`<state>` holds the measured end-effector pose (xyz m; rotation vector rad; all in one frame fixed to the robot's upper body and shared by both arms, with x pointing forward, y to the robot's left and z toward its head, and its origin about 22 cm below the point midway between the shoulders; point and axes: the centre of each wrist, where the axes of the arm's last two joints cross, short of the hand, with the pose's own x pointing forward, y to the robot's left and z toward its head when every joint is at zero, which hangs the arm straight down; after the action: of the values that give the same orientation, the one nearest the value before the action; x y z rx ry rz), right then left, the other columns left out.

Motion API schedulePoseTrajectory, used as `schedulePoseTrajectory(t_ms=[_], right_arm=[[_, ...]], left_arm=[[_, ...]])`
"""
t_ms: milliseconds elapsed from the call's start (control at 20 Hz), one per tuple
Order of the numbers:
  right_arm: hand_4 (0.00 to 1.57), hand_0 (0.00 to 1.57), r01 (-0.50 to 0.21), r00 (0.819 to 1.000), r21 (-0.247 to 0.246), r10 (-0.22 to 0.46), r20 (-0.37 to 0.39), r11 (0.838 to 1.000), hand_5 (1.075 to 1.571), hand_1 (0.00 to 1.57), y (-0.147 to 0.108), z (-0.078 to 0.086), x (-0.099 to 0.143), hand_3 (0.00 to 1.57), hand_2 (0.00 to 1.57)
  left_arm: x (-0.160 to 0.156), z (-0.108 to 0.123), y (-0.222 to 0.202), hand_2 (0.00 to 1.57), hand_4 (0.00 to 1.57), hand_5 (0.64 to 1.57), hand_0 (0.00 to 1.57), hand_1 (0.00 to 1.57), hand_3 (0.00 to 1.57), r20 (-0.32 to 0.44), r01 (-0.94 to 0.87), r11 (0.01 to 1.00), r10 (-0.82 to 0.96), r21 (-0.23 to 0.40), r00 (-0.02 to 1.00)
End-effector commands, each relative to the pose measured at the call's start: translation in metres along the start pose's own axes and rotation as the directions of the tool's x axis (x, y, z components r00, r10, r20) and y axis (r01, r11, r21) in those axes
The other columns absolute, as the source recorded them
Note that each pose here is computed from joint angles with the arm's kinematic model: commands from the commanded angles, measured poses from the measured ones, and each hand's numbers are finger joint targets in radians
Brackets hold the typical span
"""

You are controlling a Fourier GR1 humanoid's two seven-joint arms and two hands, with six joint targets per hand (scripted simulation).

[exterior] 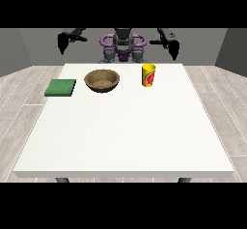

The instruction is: Pick the cup and pour the ball into the bowl, then pick the bowl and place it on the pad

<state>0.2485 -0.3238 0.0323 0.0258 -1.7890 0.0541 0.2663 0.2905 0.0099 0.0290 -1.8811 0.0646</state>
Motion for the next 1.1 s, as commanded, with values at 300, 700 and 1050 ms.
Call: schedulePoseTrajectory(t_ms=[300, 700, 1050], right_arm=[[0.0, 0.0, -0.01, 0.995, 0.058, 0.004, 0.096, 0.998, 1.57, 0.0, -0.009, -0.018, 0.009, 0.0, 0.0], [0.0, 0.0, 0.011, 0.995, 0.034, -0.015, 0.102, 0.999, 1.571, 0.0, -0.03, -0.014, -0.012, 0.0, 0.0], [0.0, 0.0, 0.004, 0.995, 0.06, -0.01, 0.102, 0.998, 1.571, 0.0, -0.009, -0.03, 0.003, 0.0, 0.0]], left_arm=[[-0.072, 0.002, -0.036, 0.0, 0.0, 1.528, 0.0, 0.0, 0.0, 0.071, 0.026, 0.999, -0.029, 0.047, 0.997], [-0.1, -0.002, -0.022, 0.0, 0.0, 1.517, 0.0, 0.0, 0.0, 0.077, 0.058, 0.997, -0.062, 0.055, 0.995], [-0.119, -0.006, -0.024, 0.0, 0.0, 1.523, 0.0, 0.0, 0.0, 0.052, 0.067, 0.995, -0.071, 0.072, 0.996]])
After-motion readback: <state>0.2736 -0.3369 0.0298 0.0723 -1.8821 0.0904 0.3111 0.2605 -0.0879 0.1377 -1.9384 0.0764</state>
